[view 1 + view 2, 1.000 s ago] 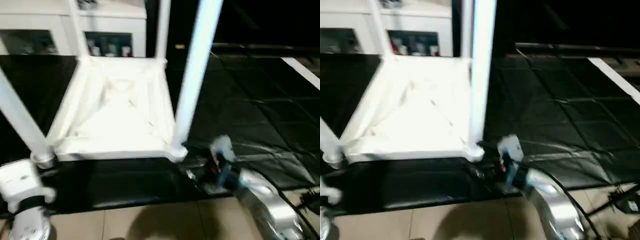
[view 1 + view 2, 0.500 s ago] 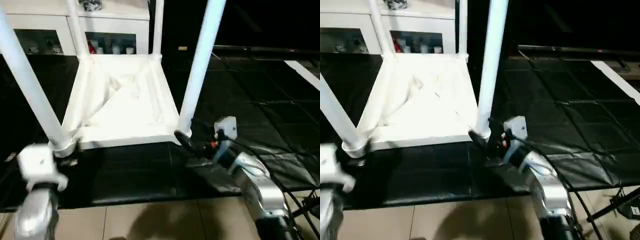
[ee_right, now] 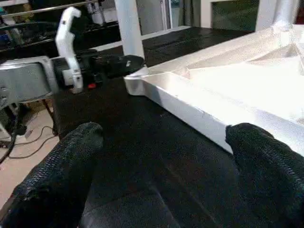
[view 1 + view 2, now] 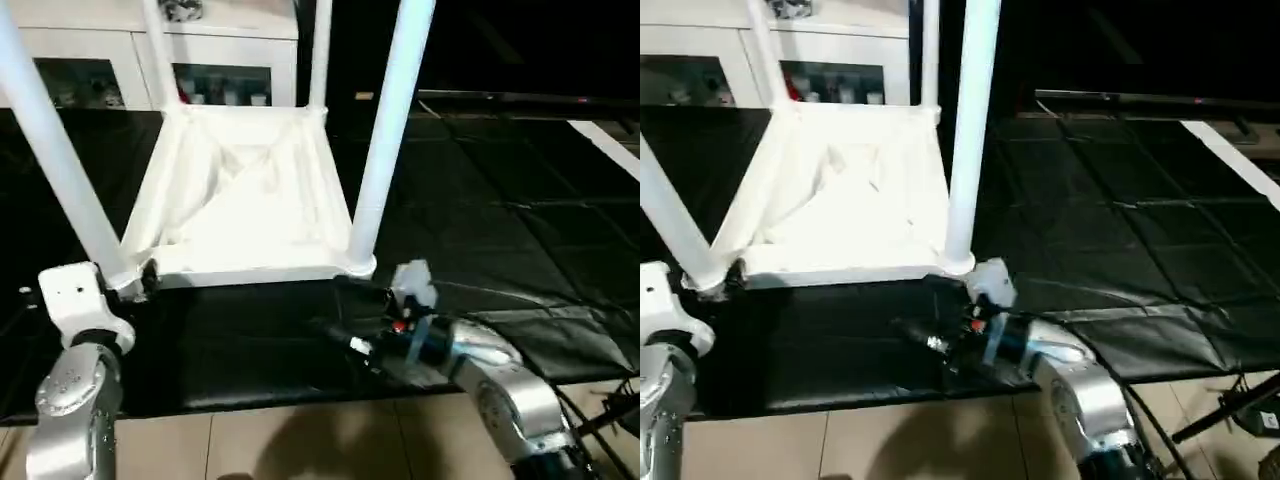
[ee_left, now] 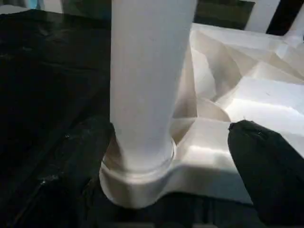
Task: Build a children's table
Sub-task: Flip table
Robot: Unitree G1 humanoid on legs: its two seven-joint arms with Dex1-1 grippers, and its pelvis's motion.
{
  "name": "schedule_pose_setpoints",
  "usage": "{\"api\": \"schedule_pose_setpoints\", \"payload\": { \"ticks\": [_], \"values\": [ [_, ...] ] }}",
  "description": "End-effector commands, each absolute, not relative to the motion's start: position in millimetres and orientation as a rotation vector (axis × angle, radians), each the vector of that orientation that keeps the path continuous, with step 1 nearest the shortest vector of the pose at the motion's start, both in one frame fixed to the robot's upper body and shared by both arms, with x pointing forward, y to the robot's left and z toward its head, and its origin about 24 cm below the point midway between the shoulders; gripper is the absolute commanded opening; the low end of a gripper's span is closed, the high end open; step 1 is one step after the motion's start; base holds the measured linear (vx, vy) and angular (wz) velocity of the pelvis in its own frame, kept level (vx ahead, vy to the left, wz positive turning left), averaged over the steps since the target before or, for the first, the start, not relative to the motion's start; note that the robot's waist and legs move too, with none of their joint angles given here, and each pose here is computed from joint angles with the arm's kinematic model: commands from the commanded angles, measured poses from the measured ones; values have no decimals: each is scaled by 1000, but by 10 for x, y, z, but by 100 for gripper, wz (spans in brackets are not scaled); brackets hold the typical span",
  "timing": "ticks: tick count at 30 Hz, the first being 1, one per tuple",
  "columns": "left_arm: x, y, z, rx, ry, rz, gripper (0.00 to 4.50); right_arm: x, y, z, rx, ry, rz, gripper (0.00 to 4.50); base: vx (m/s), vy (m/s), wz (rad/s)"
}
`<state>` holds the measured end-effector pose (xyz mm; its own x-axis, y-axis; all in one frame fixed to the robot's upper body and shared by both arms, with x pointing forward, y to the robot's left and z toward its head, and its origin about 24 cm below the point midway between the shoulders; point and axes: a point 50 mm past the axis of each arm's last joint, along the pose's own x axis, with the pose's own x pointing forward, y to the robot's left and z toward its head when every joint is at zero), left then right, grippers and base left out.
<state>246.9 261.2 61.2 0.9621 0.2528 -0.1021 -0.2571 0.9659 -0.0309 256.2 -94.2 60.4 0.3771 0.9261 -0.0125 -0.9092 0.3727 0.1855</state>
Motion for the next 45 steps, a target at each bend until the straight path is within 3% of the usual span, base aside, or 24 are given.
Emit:
{"api": "schedule_pose_setpoints", "payload": {
  "ticks": [1, 3, 6, 15, 18, 27, 36, 43, 45],
  "values": [
    [2520, 2645, 627, -41, 96, 255, 447, 2575, -923, 626, 143, 125, 1199, 450, 0, 0, 0],
    [2595, 2702, 635, -40, 105, 249, 447, 2603, -884, 638, 147, 128, 1211, 450, 0, 0, 0],
    [2687, 2756, 644, -41, 122, 239, 411, 2636, -831, 631, 135, 134, 1245, 450, 0, 0, 0],
    [2802, 2840, 642, -66, 151, 245, 329, 2749, -672, 606, 114, 112, 1242, 450, 0, 0, 0],
    [2825, 2817, 664, -82, 148, 224, 320, 2755, -631, 621, 132, 109, 1250, 450, 0, 0, 0],
    [2815, 2804, 680, -91, 131, 243, 244, 2789, -631, 581, 110, 100, 1248, 450, 0, 0, 0],
    [2764, 2639, 616, -150, 156, 171, 219, 2796, -611, 529, 103, 108, 1228, 450, 0, 0, 0],
    [2836, 2403, 646, -568, 182, 176, 217, 2870, -576, 421, 128, 200, 1098, 450, 0, 0, 0],
    [2844, 2358, 657, -608, 184, 172, 218, 2888, -565, 413, 160, 209, 1067, 450, 0, 0, 0]
  ]
}}
